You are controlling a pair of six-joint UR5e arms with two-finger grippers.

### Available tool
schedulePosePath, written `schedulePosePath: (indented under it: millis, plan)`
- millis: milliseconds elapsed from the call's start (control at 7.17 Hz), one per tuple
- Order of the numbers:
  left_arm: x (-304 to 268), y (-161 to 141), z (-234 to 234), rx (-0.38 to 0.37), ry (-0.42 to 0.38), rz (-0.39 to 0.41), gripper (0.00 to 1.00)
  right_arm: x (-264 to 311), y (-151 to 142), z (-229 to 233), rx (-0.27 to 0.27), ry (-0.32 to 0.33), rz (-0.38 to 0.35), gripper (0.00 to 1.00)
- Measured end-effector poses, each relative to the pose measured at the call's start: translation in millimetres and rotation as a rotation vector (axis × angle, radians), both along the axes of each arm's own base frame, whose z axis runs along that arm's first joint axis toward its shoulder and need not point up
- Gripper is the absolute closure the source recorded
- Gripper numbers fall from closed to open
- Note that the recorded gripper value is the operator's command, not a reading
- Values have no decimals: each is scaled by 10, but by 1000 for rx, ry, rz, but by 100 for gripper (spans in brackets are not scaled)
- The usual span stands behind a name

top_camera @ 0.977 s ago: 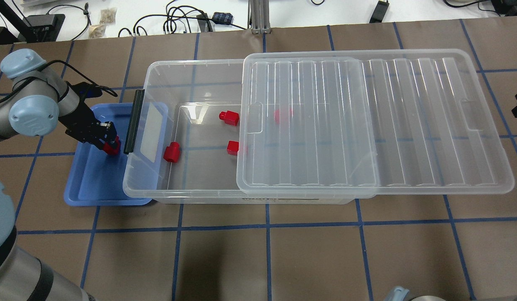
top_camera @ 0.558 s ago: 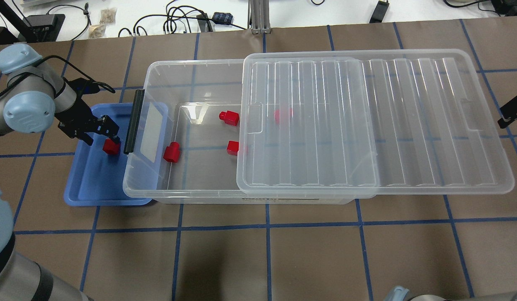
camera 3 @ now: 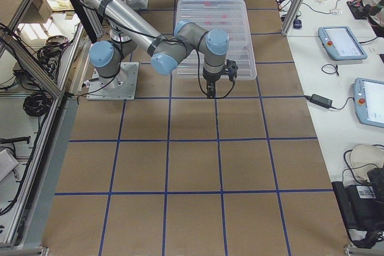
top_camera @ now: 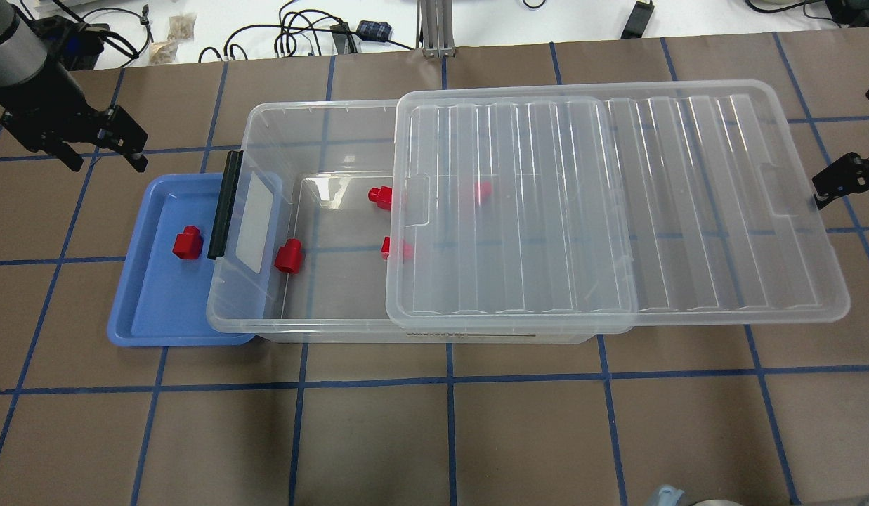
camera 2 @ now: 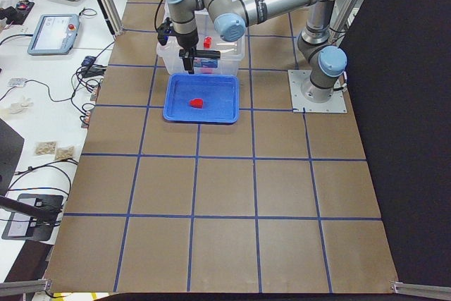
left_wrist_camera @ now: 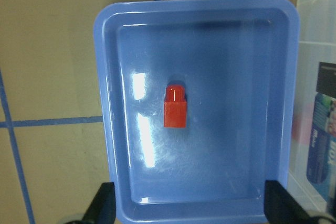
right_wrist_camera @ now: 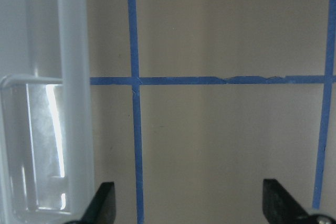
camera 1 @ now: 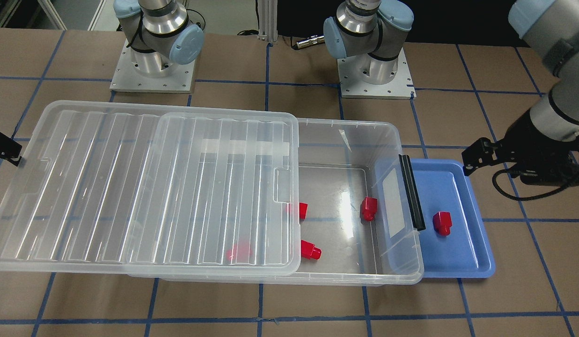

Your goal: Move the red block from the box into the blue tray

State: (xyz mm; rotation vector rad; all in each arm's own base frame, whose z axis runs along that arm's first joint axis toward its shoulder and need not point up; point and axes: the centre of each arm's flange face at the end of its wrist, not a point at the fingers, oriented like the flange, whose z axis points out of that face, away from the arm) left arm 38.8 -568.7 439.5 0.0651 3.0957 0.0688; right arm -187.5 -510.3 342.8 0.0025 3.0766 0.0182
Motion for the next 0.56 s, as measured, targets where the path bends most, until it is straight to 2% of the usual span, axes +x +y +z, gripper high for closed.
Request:
schedulePosePath:
  millis: [279,558]
  plan:
    - [-756,135,194,-27,-11,25,0,162,-52,1,1,0,0,0]
    - [-1234,297,261,-38,-9,-17,0,377,-107,23,1,3,-13,0]
